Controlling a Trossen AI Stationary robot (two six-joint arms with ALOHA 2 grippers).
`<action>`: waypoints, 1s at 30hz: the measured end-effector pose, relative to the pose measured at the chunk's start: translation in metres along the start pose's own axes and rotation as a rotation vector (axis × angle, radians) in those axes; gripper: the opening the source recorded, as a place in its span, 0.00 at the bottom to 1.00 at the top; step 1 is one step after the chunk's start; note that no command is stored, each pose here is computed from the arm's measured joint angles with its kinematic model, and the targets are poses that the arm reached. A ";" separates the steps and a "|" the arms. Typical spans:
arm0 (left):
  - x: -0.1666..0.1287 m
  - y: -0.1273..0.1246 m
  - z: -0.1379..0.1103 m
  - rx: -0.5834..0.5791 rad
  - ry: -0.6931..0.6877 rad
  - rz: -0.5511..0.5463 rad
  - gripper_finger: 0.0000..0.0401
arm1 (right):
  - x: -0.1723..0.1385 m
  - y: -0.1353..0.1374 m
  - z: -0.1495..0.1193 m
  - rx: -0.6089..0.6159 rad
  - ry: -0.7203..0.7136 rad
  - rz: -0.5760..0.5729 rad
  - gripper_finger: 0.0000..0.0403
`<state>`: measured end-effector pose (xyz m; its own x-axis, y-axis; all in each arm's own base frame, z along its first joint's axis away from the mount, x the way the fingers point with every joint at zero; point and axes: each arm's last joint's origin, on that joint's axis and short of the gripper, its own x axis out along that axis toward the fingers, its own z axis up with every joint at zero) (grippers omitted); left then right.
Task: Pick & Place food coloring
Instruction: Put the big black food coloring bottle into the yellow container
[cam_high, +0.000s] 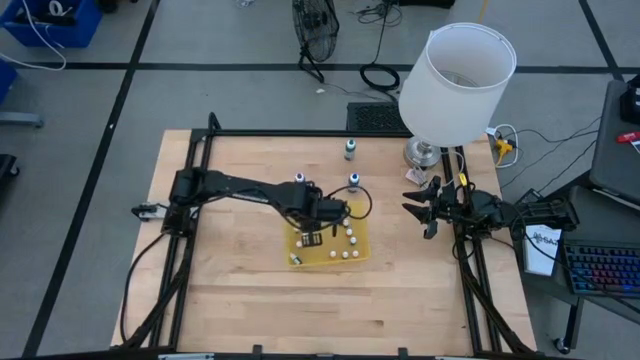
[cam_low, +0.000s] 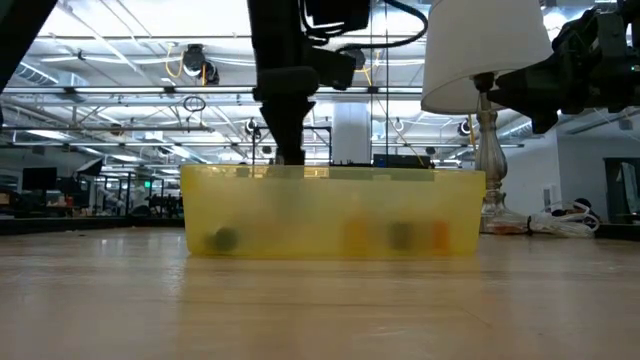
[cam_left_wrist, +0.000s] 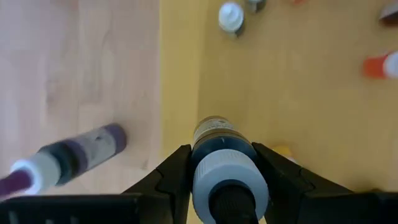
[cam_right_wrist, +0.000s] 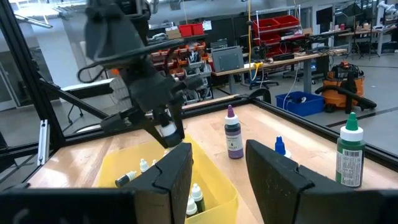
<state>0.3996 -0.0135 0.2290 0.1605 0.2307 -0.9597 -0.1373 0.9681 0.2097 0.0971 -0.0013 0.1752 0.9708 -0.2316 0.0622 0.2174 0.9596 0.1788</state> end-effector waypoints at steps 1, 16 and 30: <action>0.002 0.002 0.002 -0.003 -0.006 -0.019 0.36 | 0.000 0.000 0.000 0.000 0.000 0.000 0.35; 0.022 0.014 0.007 -0.027 -0.046 -0.191 0.36 | 0.000 0.000 0.000 0.000 0.000 0.000 0.35; 0.025 0.017 0.001 -0.062 -0.055 -0.228 0.56 | 0.000 0.000 0.000 0.000 0.000 0.000 0.35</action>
<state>0.4021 0.0083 0.2089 0.2469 0.0135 -0.9689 -0.1514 0.9882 -0.0248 0.0971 -0.0013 0.1752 0.9708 -0.2315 0.0621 0.2174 0.9595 0.1791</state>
